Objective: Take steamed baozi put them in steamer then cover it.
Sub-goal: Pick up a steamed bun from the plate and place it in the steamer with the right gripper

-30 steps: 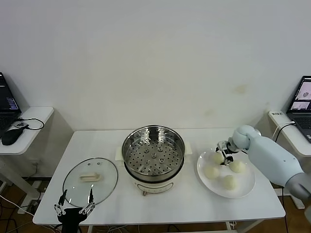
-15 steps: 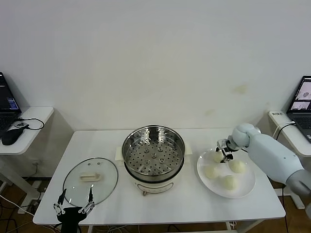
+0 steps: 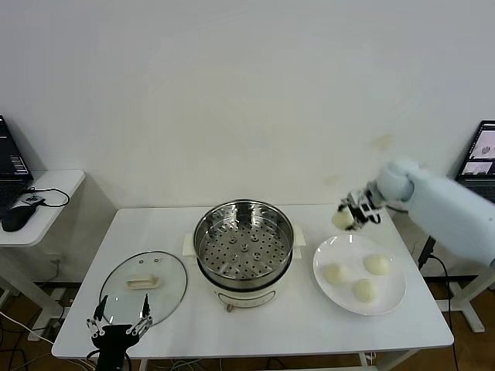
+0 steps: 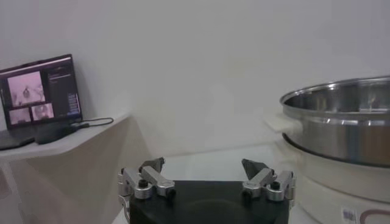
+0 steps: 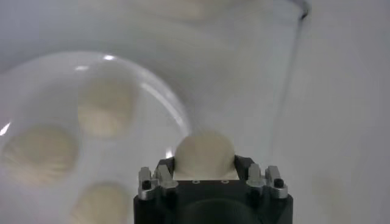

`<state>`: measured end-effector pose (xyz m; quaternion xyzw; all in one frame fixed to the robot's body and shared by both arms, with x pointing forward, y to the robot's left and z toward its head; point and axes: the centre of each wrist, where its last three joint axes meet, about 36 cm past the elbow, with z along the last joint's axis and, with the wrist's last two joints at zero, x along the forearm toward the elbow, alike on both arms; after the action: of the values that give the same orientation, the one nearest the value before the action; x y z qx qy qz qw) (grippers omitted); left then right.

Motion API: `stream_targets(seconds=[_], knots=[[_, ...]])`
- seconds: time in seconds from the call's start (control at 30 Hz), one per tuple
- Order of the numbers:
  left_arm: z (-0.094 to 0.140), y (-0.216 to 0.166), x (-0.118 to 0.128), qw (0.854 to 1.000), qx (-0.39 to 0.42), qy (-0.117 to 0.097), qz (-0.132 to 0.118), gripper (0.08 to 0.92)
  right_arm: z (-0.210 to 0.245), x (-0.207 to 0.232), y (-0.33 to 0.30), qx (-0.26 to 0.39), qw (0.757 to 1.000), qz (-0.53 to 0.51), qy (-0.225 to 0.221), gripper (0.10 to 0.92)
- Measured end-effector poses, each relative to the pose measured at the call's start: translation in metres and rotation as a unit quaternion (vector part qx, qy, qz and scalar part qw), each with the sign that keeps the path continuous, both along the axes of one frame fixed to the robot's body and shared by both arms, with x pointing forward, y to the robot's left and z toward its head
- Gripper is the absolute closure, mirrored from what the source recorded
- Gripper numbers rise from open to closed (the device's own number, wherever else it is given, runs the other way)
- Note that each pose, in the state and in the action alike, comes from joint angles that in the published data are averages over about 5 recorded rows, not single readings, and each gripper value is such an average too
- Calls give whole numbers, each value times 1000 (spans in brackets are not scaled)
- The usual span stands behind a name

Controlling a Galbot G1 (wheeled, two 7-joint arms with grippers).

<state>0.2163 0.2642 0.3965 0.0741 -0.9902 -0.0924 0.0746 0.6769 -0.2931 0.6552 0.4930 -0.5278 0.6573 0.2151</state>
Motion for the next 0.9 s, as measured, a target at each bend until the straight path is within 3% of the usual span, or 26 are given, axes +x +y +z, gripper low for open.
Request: stream_targets(seconds=[0.17, 0.33, 0.6, 0.9], knots=[[3, 2, 1, 1000, -2, -5, 0, 177, 35, -2, 54, 18, 998, 55, -12, 403], [7, 5, 2, 1000, -3, -9, 3, 177, 40, -5, 113, 20, 993, 114, -5, 403], [12, 6, 1, 1000, -6, -16, 10, 177, 14, -12, 183, -10, 977, 215, -1, 403], [17, 5, 1, 1000, -8, -22, 14, 177, -29, -9, 208, -55, 952, 302, -13, 403]])
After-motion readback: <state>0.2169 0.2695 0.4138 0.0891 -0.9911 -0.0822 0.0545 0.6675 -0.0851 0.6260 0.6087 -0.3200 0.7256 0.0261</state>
